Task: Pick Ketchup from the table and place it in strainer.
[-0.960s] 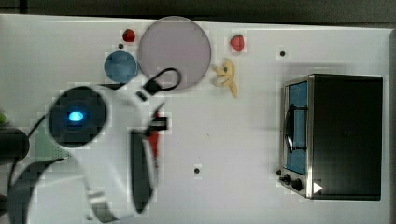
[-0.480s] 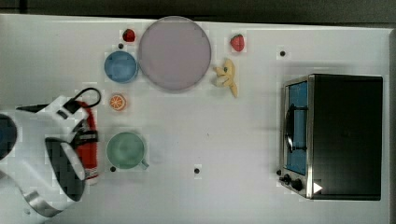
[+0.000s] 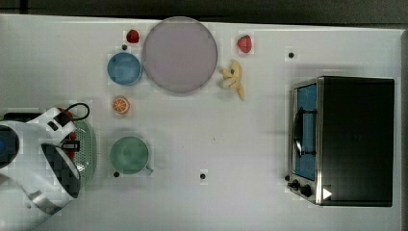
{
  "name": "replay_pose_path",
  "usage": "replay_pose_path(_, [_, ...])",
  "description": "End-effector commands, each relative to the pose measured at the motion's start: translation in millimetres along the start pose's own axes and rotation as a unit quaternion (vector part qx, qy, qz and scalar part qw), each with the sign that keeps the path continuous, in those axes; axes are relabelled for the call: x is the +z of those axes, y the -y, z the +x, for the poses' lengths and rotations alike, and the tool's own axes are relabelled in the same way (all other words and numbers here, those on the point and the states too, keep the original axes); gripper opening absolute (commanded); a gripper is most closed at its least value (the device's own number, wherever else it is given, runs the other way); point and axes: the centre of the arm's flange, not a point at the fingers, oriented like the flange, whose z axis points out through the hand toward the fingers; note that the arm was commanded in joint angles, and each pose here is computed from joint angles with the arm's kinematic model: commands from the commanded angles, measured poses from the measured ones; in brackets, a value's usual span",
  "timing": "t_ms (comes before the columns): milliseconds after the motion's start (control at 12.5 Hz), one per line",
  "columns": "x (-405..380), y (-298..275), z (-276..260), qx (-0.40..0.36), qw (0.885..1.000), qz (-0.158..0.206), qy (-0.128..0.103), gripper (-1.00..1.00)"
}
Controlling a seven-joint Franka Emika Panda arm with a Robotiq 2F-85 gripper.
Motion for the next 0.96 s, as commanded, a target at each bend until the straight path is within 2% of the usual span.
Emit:
replay_pose_path(80, [23, 16, -1, 0.061, 0.998, 0.028, 0.004, 0.18])
replay_pose_path(320, [54, 15, 1, 0.065, 0.997, 0.044, 0.012, 0.24])
replay_pose_path(480, [71, 7, 3, 0.064, 0.997, 0.036, 0.021, 0.65])
replay_pose_path(560, [72, 7, 5, 0.063, 0.997, 0.037, 0.017, 0.87])
replay_pose_path(640, [67, 8, 8, 0.064, 0.997, 0.042, 0.009, 1.00])
replay_pose_path(720, [63, 9, 7, 0.062, 0.997, 0.042, 0.005, 1.00])
replay_pose_path(960, [19, 7, 18, 0.115, 0.992, 0.043, -0.031, 1.00])
